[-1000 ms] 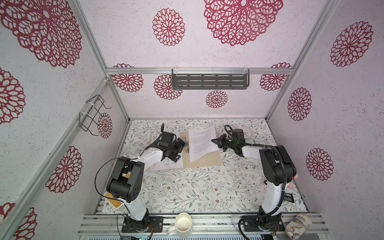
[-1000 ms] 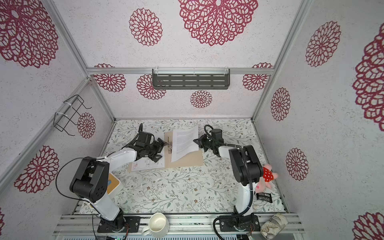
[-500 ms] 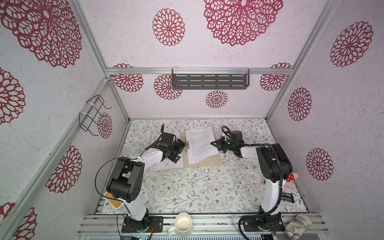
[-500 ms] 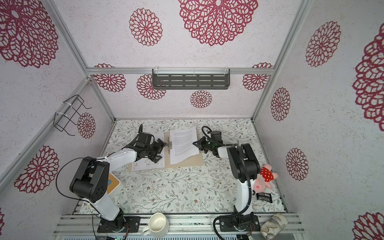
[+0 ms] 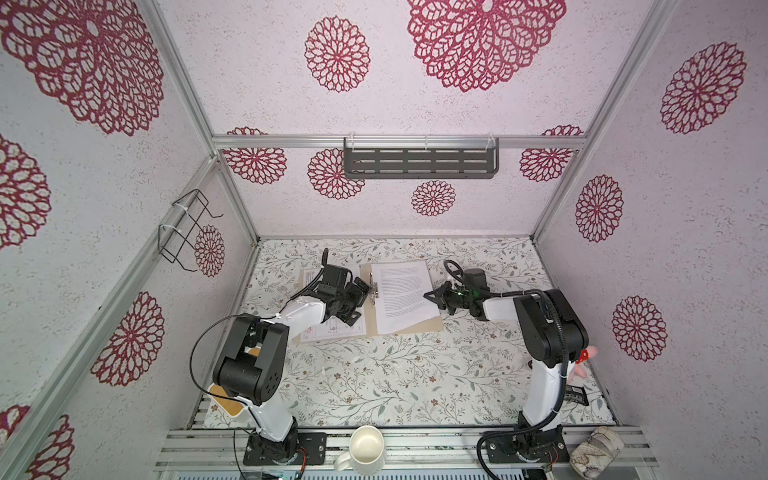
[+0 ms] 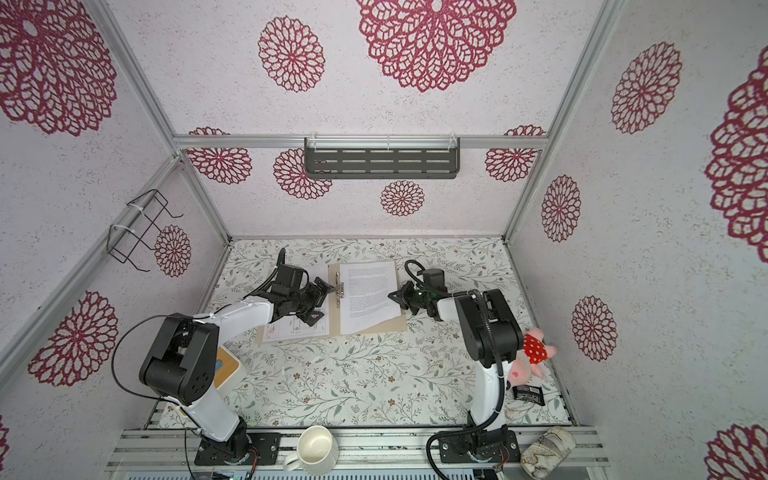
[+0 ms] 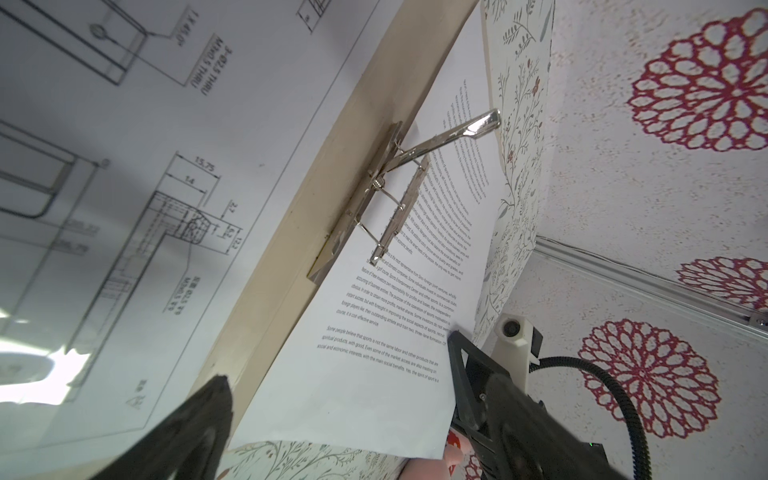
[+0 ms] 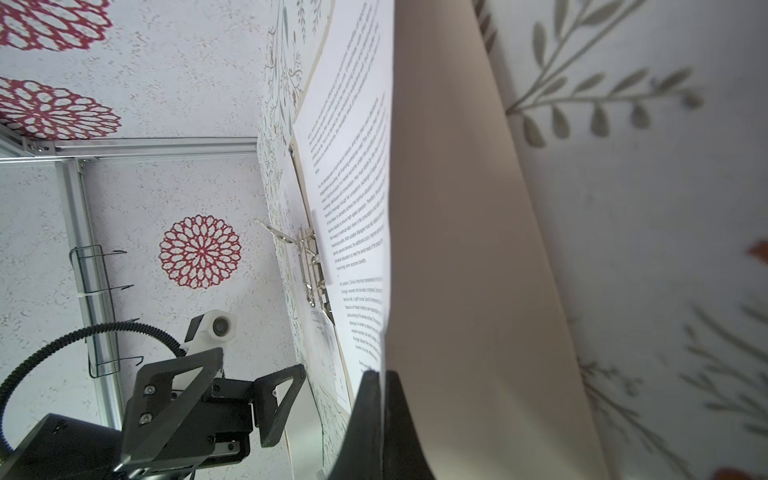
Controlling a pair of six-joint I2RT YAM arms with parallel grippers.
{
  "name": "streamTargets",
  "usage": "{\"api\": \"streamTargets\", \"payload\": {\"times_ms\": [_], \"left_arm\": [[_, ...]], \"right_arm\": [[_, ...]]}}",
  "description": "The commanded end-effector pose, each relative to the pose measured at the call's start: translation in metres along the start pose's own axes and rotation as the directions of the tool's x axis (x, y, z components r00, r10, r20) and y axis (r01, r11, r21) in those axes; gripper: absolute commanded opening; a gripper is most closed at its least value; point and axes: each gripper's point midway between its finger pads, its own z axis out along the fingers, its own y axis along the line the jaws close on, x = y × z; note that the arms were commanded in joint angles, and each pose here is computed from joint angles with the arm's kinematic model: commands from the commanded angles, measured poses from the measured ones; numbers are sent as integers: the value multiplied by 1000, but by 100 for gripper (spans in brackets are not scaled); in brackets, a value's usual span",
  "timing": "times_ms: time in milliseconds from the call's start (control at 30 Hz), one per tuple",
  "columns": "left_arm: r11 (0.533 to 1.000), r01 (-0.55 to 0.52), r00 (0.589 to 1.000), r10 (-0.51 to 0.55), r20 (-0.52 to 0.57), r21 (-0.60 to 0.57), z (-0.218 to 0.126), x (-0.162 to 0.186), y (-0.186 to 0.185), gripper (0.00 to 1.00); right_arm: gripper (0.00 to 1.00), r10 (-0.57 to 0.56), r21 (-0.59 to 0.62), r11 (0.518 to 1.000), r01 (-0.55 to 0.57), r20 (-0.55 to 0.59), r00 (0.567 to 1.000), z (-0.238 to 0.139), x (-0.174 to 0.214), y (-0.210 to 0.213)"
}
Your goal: Put the files into the folder
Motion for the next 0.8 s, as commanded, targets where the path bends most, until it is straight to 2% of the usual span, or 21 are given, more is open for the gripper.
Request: {"api": "streamTargets", "payload": {"times_ms": [0,233,467,567,767], "left_arm": [[1000,-20,1000,19,17,20,-6,0,-4,98],[1000,-16,1000,16,20,19,-7,0,-2,98],[1000,-18,1000,17,23,21,-8,0,-3,98],[1000,-18,1000,18,22,21,-7,0,-3,98],[1000,-19,999,19,30,17,-9,0,-2,99]], "right_arm": [[0,-64,-38,997,66,45,997,-11,-9,22],[0,-61,-24,998,62,42,997,-11,-7,17],[5,-58,-20,998,59,38,998,-11,-5,16],[9,-62,-17,998,62,34,998,-11,-5,16],[24,-65,2,998,65,33,997,-12,-5,15]]}}
